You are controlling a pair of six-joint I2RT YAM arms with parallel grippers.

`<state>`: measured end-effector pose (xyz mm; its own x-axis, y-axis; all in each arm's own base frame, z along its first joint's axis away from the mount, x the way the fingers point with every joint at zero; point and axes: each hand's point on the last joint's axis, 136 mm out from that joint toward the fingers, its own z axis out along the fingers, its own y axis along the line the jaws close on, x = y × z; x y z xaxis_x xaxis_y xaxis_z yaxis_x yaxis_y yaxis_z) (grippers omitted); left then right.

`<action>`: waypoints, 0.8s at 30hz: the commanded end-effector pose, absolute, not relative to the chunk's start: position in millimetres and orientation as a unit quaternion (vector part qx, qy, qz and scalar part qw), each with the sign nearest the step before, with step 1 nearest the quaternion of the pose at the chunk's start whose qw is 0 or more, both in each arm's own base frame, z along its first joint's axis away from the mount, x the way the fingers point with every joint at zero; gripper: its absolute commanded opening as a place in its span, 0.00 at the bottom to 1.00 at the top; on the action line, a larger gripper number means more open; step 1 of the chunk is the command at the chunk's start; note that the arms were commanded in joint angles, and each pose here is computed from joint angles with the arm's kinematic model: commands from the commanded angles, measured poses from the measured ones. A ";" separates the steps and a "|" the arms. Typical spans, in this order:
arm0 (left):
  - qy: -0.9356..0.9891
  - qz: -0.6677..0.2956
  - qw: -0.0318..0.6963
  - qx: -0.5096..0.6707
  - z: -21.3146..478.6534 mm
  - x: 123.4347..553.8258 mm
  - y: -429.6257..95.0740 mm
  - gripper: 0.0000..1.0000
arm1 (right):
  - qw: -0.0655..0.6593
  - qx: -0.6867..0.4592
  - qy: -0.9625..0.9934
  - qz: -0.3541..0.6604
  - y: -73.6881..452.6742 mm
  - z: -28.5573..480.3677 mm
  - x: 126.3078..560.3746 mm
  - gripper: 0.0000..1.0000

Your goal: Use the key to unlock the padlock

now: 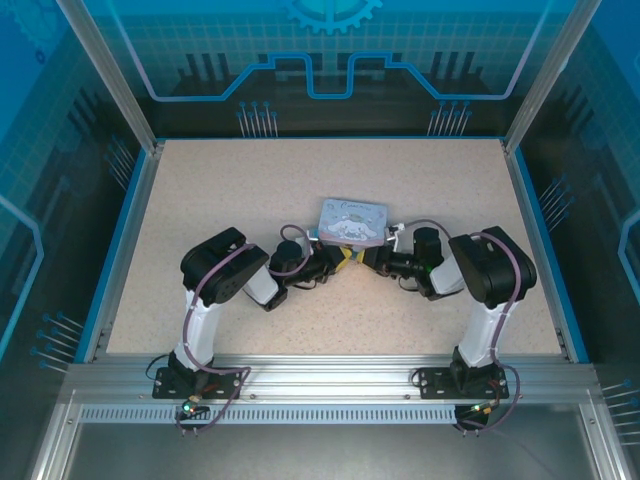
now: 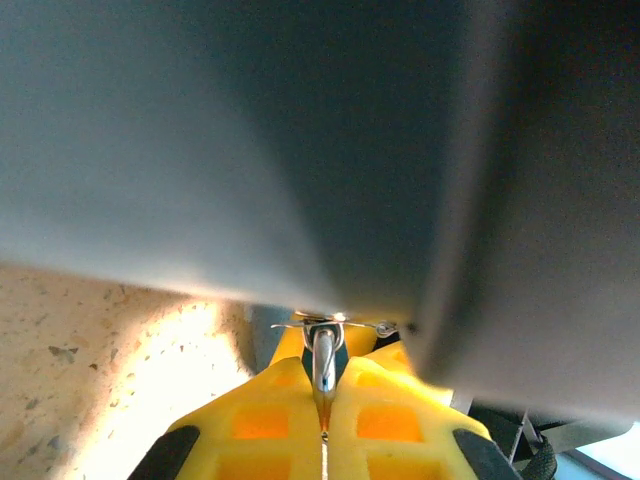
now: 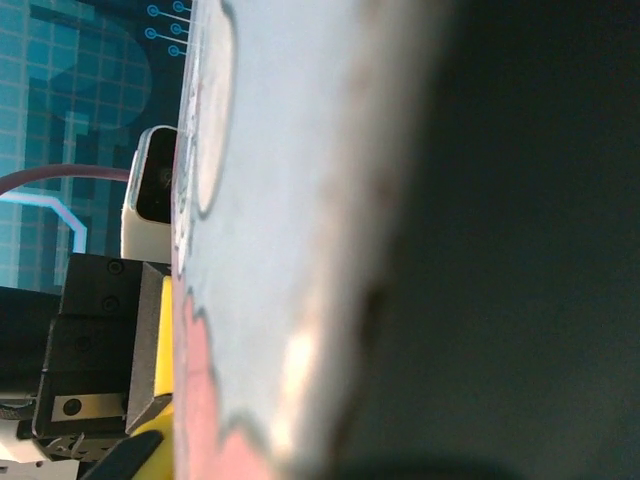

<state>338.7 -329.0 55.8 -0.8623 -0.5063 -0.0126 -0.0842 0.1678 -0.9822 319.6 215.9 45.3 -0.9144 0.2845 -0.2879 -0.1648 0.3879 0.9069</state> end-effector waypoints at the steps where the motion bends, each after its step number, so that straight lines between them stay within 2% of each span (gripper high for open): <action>1: 0.744 -0.626 0.161 -0.171 60.5 328.4 -330.1 0.00 | 0.239 0.027 0.808 0.537 202.5 57.4 323.6 0.27; 4: 0.750 -0.618 0.162 -0.169 56.3 329.8 -327.0 0.00 | 0.237 0.033 0.820 0.520 186.6 53.8 313.3 0.42; 6: 0.751 -0.618 0.162 -0.167 55.8 330.0 -328.0 0.00 | 0.233 0.032 0.826 0.512 180.0 52.2 307.4 0.49; 12: 0.763 -0.602 0.156 -0.177 42.7 327.7 -320.8 0.01 | 0.243 0.019 0.841 0.483 164.4 63.6 302.9 0.55; 13: 0.765 -0.599 0.156 -0.179 39.9 327.3 -319.1 0.04 | 0.246 0.013 0.845 0.474 163.3 68.6 303.8 0.56; 17: 0.774 -0.581 0.163 -0.190 30.7 325.6 -311.7 0.27 | 0.263 0.000 0.863 0.432 153.5 86.1 305.0 0.65; 20: 0.781 -0.570 0.168 -0.193 28.3 324.2 -307.5 0.37 | 0.274 -0.002 0.865 0.420 148.5 97.7 306.9 0.70; 24: 0.782 -0.563 0.177 -0.200 28.3 324.2 -302.4 0.43 | 0.273 0.000 0.865 0.421 148.4 101.0 308.7 0.75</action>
